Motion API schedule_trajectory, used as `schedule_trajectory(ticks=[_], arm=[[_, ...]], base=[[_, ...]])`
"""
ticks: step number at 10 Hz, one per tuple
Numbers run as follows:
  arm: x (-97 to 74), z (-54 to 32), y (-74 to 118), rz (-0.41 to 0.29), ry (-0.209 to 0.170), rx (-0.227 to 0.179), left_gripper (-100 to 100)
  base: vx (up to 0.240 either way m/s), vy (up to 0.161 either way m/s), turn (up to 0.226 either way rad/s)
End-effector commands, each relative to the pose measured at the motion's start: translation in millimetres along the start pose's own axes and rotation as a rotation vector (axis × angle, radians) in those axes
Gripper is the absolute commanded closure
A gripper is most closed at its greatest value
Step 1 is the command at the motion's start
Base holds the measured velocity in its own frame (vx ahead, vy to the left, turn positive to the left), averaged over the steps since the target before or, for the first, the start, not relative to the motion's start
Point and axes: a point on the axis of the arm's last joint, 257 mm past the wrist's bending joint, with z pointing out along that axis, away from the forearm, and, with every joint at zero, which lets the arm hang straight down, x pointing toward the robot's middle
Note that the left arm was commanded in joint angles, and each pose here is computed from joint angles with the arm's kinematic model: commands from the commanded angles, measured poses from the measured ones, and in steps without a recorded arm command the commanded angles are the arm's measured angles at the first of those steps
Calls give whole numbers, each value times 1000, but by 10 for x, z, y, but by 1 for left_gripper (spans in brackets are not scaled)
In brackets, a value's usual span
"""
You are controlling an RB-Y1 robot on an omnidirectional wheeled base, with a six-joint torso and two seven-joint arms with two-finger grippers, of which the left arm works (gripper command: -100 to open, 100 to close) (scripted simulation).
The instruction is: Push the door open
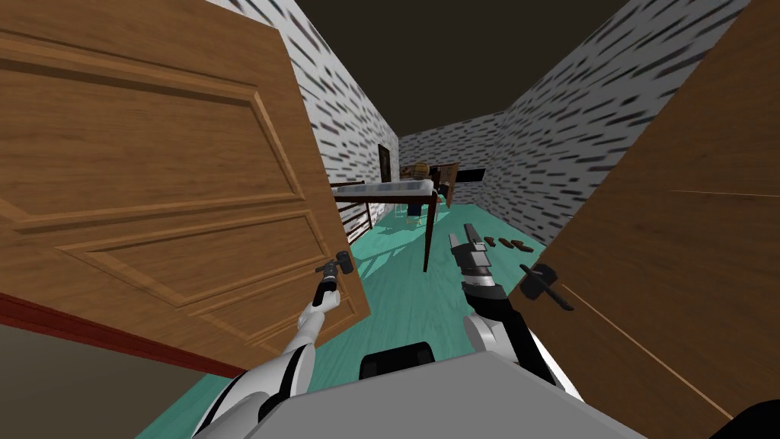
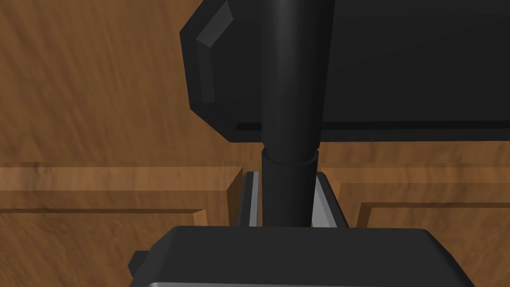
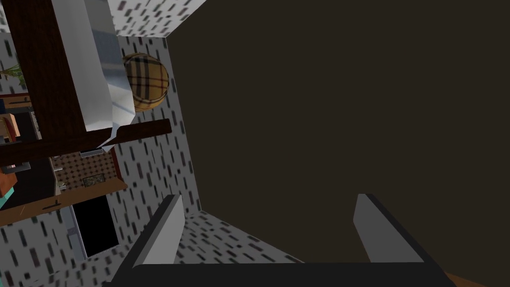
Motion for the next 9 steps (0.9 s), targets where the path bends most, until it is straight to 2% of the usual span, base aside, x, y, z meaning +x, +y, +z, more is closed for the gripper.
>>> schedule_trajectory(ticks=[1, 2, 3, 4, 5, 9], arm=[[-208, 16, -56, 4, -32, 10, 100], [-208, 16, -56, 4, -32, 10, 100], [-324, 14, -60, 4, -53, 10, 100], [-324, 14, -60, 4, -53, 10, 100], [-435, 11, -64, 3, -72, 11, 100], [-700, -4, -76, 3, -120, 13, 100]], base=[[165, -106, 71], [113, -55, 45], [164, -47, 60], [135, -41, 38], [151, -69, 31], [183, -80, 75]])
